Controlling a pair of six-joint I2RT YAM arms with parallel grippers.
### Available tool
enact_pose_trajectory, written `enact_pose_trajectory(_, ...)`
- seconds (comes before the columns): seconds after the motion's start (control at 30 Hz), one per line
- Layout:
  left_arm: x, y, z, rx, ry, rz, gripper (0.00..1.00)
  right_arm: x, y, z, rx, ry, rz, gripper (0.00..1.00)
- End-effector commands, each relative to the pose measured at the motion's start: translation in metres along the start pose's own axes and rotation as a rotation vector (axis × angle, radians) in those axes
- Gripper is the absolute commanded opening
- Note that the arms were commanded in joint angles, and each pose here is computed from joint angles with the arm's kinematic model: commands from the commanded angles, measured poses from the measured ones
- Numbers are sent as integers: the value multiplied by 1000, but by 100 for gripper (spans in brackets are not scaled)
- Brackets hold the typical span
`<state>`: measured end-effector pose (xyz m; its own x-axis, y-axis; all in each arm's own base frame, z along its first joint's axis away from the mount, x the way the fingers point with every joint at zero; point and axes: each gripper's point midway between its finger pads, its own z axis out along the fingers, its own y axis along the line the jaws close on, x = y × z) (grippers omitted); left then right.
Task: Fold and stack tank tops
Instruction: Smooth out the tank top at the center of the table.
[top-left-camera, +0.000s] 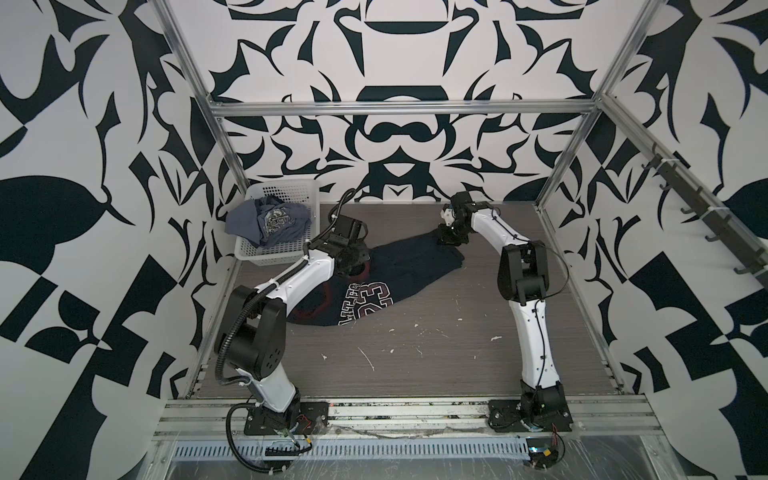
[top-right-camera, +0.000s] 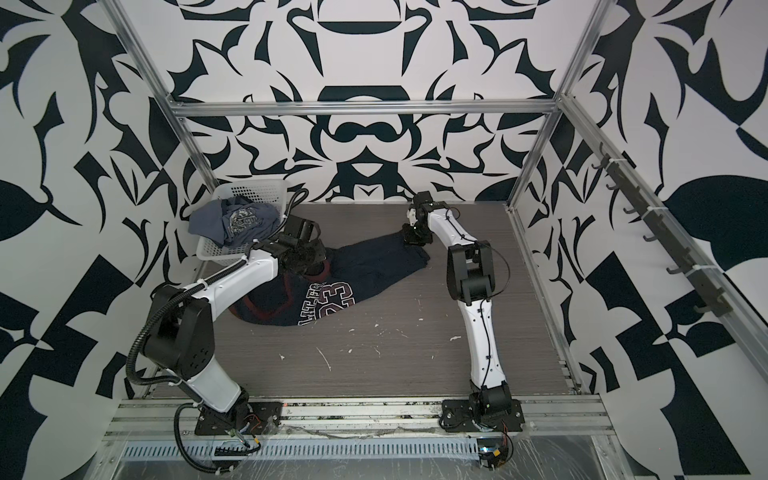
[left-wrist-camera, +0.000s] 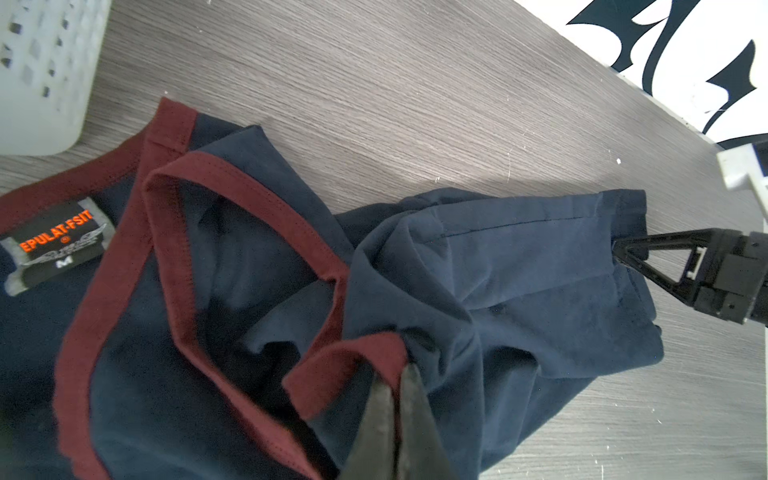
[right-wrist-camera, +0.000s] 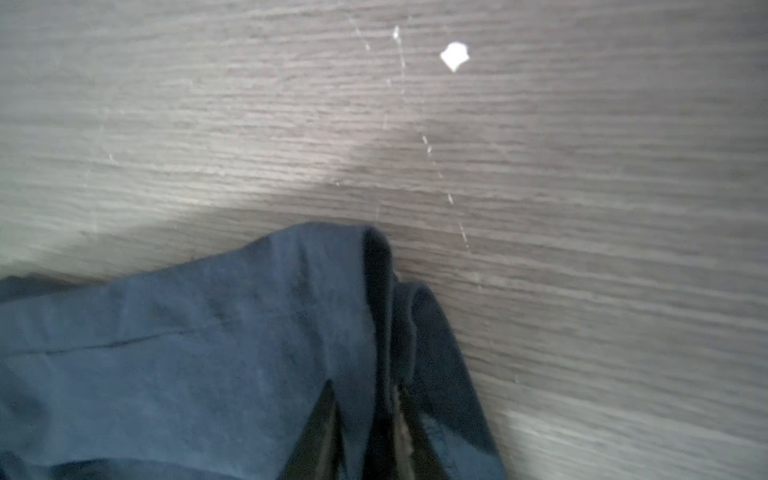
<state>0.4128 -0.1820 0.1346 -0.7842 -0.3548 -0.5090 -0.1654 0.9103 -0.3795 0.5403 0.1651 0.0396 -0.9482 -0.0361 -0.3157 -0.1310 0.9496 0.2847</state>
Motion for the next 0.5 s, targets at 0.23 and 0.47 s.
enact_pose_trajectory(0.23, -13, 1, -18, -17, -55, 23, 0, -15, 8, -108, 107, -200, -18, 0)
enact_pose_trajectory(0.47, -36, 0, -66, 34, -213, 8, 0, 31, -20, -184, 156, -331, 120, 0)
